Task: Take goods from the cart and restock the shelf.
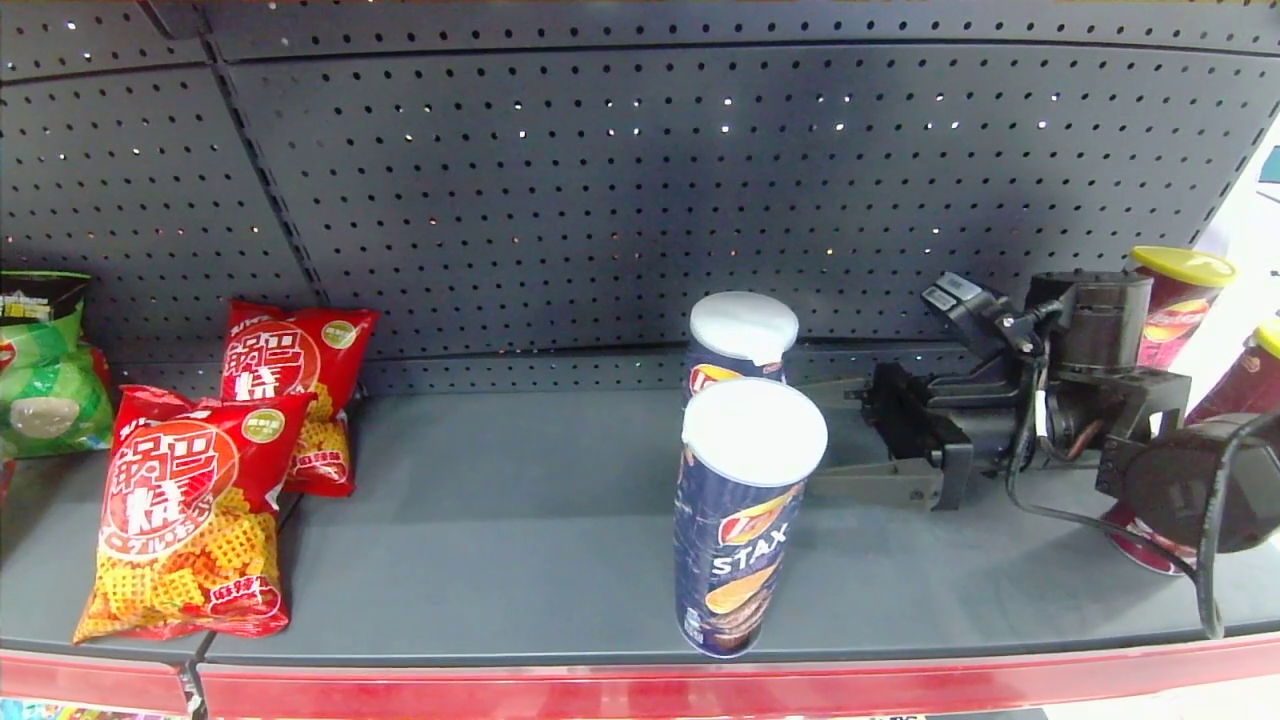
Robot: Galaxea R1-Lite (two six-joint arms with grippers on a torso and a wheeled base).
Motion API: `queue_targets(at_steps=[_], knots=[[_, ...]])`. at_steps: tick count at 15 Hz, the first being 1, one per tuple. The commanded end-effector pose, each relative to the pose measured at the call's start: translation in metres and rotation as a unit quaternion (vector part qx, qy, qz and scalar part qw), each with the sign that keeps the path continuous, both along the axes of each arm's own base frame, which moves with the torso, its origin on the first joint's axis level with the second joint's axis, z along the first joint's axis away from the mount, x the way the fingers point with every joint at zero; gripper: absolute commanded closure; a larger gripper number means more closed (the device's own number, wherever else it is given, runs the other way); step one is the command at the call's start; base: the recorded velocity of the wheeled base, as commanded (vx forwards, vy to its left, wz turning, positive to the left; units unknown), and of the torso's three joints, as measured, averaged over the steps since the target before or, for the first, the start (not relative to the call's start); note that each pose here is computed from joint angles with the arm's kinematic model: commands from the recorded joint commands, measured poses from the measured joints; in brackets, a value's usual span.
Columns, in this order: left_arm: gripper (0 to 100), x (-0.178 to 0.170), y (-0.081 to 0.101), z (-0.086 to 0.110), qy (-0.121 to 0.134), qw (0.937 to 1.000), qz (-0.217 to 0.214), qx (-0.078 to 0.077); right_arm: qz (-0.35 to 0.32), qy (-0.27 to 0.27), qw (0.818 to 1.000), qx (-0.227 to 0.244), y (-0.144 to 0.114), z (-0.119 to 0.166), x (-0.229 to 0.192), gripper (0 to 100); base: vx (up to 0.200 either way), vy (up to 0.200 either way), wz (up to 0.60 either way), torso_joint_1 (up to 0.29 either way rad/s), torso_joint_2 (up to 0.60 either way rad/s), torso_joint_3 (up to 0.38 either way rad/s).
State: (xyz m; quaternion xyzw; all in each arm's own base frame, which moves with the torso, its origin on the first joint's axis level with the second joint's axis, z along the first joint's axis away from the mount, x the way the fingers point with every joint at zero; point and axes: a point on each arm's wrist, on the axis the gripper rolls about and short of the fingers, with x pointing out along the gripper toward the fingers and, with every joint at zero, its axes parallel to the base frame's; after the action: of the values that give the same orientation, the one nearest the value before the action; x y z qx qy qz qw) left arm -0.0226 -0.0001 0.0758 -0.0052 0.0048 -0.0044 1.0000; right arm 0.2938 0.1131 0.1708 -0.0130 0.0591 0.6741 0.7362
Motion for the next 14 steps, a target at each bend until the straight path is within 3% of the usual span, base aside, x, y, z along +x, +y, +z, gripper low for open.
queue_targets(at_steps=[1, 14], knots=[[0, 0.0001, 0.0, 0.0, 0.001, 1.0, 0.0, 0.0, 0.002, -0.005, 1.0, 0.002, -0.0018, 0.0042, -0.0081, 0, 0.0, 0.0, 0.0, 0.0, 0.0, 0.0], [0, 0.0001, 0.0, -0.0001, 0.001, 1.0, 0.0, 0.0, 0.002, 0.001, 1.0, -0.001, 0.0011, -0.0002, -0.005, 0, 0.0, 0.0, 0.0, 0.0, 0.0, 0.0]])
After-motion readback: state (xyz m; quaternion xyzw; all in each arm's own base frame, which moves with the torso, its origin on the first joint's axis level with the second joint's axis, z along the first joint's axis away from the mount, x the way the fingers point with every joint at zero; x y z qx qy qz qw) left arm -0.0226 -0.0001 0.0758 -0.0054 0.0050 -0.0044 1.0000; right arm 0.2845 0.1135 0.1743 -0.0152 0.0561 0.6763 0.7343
